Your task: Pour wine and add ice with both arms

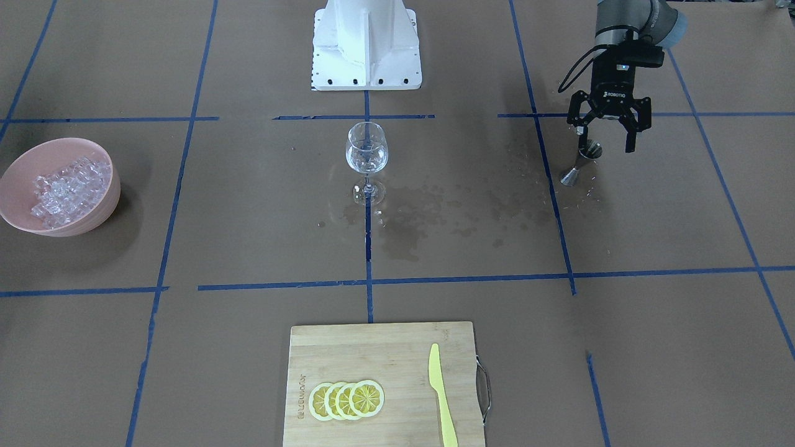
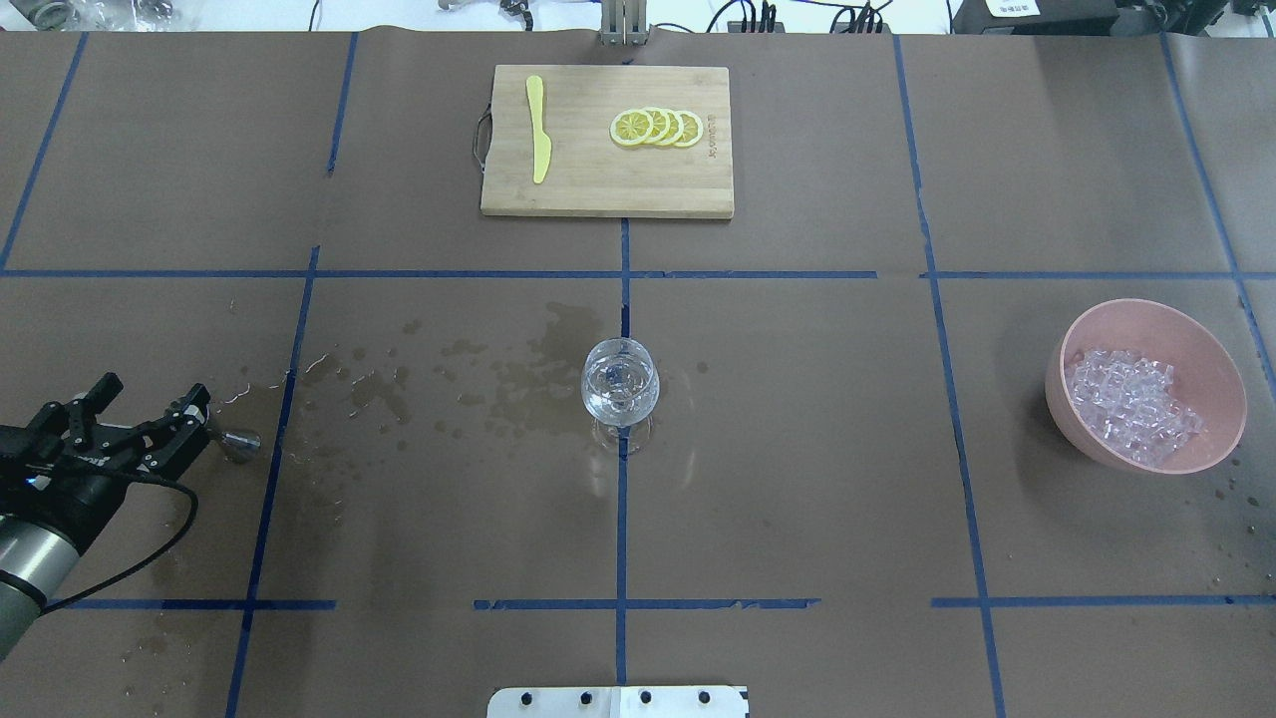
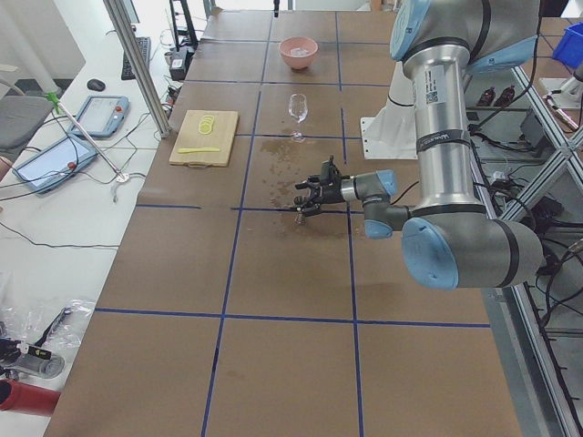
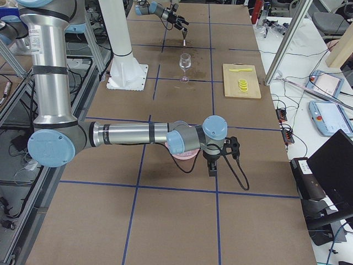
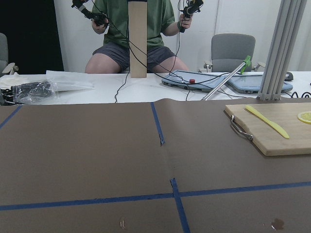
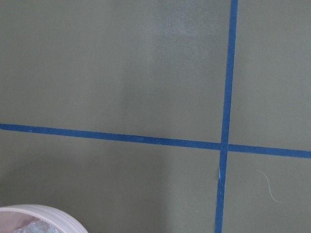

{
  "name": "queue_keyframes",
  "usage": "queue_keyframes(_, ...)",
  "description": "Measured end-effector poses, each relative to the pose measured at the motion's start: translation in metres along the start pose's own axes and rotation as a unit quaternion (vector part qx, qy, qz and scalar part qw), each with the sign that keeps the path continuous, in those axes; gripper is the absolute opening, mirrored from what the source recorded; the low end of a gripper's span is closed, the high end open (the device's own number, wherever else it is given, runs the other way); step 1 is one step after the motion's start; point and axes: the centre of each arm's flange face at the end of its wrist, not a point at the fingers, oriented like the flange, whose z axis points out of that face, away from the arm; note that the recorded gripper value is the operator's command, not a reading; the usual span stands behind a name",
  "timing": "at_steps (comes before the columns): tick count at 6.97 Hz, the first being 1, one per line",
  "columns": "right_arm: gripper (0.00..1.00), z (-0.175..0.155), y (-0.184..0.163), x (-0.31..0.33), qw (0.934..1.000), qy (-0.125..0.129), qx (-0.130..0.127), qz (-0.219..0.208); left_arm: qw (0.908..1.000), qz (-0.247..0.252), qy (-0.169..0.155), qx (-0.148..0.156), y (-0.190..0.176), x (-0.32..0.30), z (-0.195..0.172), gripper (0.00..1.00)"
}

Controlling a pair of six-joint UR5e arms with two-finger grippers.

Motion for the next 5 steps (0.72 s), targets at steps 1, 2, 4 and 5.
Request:
queue_keyframes(1,1.00,0.000,0.000,0.000,1.0000,0.000,0.000,0.000,1.0000,0.002,-0.001,0.003,0.008,0.000,-0.002,1.00)
queue_keyframes(2,1.00,0.000,0.000,0.000,1.0000,0.000,0.000,0.000,1.0000,0.001,0.000,0.004,0.014,0.001,-0.003,1.00)
queue_keyframes(4,1.00,0.000,0.000,0.001,1.0000,0.000,-0.001,0.001,1.0000,-0.001,0.006,0.001,0.021,0.008,-0.005,1.00)
queue_keyframes(5,1.00,0.001,0.000,0.002,1.0000,0.000,-0.001,0.002,1.0000,-0.001,0.007,0.000,0.024,0.010,-0.005,1.00)
